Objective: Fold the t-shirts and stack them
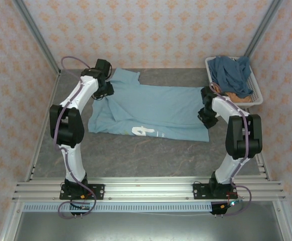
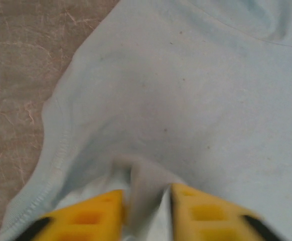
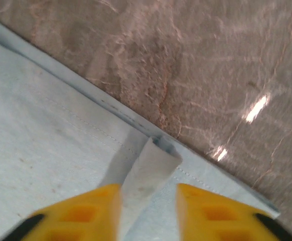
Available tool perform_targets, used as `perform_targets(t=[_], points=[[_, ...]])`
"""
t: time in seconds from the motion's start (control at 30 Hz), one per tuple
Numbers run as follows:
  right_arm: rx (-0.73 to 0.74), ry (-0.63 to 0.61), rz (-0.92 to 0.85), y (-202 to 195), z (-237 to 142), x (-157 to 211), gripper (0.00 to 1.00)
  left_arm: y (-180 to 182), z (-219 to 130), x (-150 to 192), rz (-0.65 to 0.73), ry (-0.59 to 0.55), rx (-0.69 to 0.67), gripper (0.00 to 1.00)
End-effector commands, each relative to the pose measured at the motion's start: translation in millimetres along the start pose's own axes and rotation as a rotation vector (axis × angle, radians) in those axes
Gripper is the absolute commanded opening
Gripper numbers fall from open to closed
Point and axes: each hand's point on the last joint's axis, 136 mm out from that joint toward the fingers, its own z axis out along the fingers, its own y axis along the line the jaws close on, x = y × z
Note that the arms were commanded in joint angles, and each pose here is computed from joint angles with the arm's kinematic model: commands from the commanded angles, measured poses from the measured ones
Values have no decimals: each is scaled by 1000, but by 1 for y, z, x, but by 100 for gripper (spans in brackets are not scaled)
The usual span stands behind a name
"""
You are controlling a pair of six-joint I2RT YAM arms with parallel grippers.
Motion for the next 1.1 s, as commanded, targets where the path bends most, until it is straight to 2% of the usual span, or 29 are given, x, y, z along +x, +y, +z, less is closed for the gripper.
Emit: perform_targets(t=[0.0,0.13,0.27,0.43,0.57,0.8,0.97,1.07], points=[[6,-46,-51,-9,-24,-9,46,39,-37,-6,-55,-34,-44,50],[-35,-35,-85,-23,-39,3,49,93,-40,47,-297,92,-36,51],[-99,33,-102,-37,-38,28,51,122,-16,110,-592,247,60,48],[-183,89,-95,-48,-28,52,58,132,11,131,-776,319,92,49],[-204,111,-35,-59,-14,59,59,132,25,137,-846,348,94,49],[-155,133,-9,-68,10,61,59,134,41,153,-899,391,59,45],[-133,120,0,-67,19,57,55,131,54,147,-925,391,71,33],[-118,113,-2,-64,27,53,47,130,56,145,-924,390,70,20]])
